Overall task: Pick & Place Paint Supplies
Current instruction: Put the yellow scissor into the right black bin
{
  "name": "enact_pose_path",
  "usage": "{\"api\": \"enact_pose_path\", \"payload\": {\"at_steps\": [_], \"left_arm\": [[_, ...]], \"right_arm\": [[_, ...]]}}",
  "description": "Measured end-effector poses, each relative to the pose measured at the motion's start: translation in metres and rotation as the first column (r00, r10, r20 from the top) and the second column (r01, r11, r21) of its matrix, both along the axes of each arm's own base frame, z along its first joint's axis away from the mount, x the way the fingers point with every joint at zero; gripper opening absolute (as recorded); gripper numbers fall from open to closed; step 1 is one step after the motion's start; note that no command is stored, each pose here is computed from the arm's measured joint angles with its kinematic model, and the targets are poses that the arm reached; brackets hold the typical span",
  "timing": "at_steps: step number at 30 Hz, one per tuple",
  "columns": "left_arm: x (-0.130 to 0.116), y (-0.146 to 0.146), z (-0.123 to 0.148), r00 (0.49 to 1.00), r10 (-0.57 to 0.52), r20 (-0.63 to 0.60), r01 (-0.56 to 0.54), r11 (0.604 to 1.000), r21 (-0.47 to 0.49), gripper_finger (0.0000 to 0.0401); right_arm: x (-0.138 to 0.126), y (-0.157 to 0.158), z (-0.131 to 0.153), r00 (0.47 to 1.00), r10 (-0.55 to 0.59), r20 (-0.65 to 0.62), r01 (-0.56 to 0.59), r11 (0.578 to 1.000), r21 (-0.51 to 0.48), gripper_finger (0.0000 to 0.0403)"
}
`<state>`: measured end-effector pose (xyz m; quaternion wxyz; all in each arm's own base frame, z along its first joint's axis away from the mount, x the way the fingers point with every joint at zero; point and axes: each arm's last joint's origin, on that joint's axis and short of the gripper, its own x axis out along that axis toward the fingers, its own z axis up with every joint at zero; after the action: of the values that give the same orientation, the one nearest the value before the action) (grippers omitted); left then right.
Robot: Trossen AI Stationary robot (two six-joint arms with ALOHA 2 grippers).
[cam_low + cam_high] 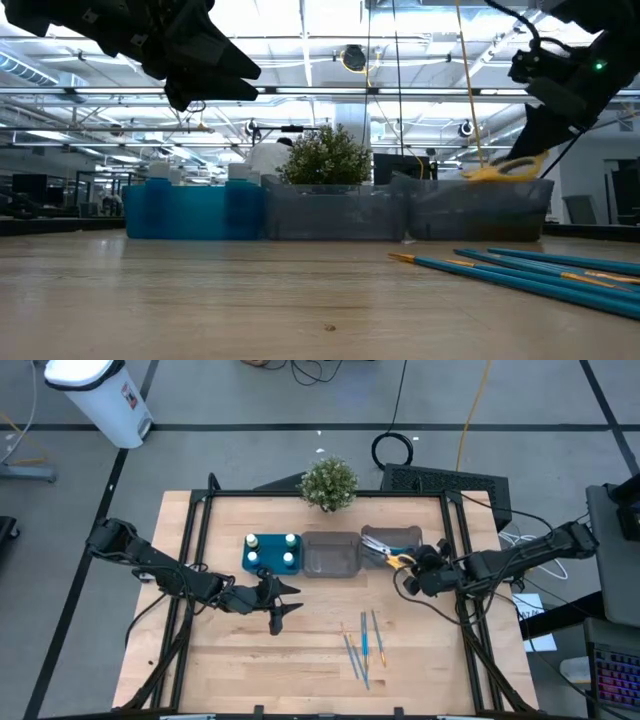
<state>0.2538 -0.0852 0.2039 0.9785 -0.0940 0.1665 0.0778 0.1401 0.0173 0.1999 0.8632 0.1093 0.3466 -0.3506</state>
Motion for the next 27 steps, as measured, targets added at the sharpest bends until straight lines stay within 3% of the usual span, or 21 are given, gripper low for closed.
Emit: {"api": "enact_pose_path", "payload": {"at_steps": [4, 11, 21, 27], "left_arm": [[0.0000, 0.0000, 0.0000, 1.000, 0.000, 0.000, 0.000, 1.000, 0.000, 0.0191], [-0.0001, 0.0000, -0.0002, 1.000, 0.000, -0.002, 0.000, 1.000, 0.000, 0.0191], [-0.0001, 0.0000, -0.0001, 1.000, 0.001, -0.001, -0.001, 1.000, -0.002, 0.0191], [-0.0001, 0.0000, -0.0002, 1.000, 0.001, -0.001, -0.001, 1.000, -0.003, 0.0191]], "right_arm": [[0.0005, 0.0004, -0.0008, 1.000, 0.006, 0.002, -0.006, 1.000, 0.010, 0.0082], [0.0016, 0.0002, 0.0006, 1.000, 0.001, 0.018, -0.001, 1.000, -0.006, 0.0068], [0.0009, -0.0047, 0.0053, 0.990, -0.108, 0.089, 0.123, 0.974, -0.188, 0.0073], [0.0048, -0.0032, 0.0075, 0.989, -0.085, 0.117, 0.104, 0.981, -0.163, 0.0079]]}}
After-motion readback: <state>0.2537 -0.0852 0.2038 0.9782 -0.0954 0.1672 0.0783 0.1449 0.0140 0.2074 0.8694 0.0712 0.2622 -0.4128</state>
